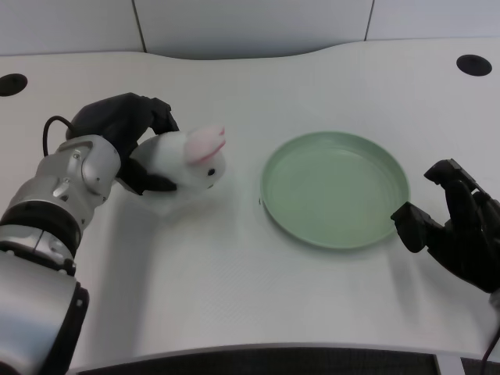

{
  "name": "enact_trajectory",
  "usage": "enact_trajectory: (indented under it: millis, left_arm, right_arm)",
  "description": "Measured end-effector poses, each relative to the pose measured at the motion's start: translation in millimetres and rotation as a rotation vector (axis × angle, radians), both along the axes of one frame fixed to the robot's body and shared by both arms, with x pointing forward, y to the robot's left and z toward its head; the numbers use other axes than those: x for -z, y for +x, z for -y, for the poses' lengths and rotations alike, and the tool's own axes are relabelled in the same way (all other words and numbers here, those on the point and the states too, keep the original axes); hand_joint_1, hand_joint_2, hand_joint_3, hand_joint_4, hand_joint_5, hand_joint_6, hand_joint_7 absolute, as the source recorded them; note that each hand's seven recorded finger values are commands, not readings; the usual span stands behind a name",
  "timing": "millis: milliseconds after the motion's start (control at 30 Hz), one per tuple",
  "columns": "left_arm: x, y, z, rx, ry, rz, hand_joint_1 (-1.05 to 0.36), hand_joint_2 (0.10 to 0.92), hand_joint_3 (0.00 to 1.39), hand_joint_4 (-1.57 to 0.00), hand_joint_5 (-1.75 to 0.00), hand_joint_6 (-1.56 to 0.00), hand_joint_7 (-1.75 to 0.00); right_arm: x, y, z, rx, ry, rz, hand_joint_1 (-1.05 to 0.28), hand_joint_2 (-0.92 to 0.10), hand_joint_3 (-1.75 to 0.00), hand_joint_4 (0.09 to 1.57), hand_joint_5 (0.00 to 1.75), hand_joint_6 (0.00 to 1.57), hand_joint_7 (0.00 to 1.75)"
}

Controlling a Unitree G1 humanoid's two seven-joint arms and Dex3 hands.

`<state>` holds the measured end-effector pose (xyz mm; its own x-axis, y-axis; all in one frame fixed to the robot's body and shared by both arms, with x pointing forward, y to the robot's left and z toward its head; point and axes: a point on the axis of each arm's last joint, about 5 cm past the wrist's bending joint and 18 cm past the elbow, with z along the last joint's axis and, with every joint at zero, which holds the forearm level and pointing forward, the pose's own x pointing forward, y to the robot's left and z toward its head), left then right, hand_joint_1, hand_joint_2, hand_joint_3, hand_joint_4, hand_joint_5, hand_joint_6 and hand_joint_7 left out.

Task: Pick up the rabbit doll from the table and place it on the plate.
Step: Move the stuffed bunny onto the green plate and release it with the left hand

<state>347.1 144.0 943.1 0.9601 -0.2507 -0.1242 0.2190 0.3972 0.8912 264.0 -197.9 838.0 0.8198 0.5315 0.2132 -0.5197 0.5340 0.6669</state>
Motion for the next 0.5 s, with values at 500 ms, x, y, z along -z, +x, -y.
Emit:
enact_trajectory:
  millis: [500]
  left_arm:
    - [-24.6,8.8,12.4,0.083,0.003,0.098,-0.66,0.464,0.67,-0.79,-1.17,-0.93,-1.06]
  right_arm:
    - [0.1,0.0,0.0,0.001,0.000,0.000,-0.62,-0.92,-0.30,0.89,1.75,0.66,1.75]
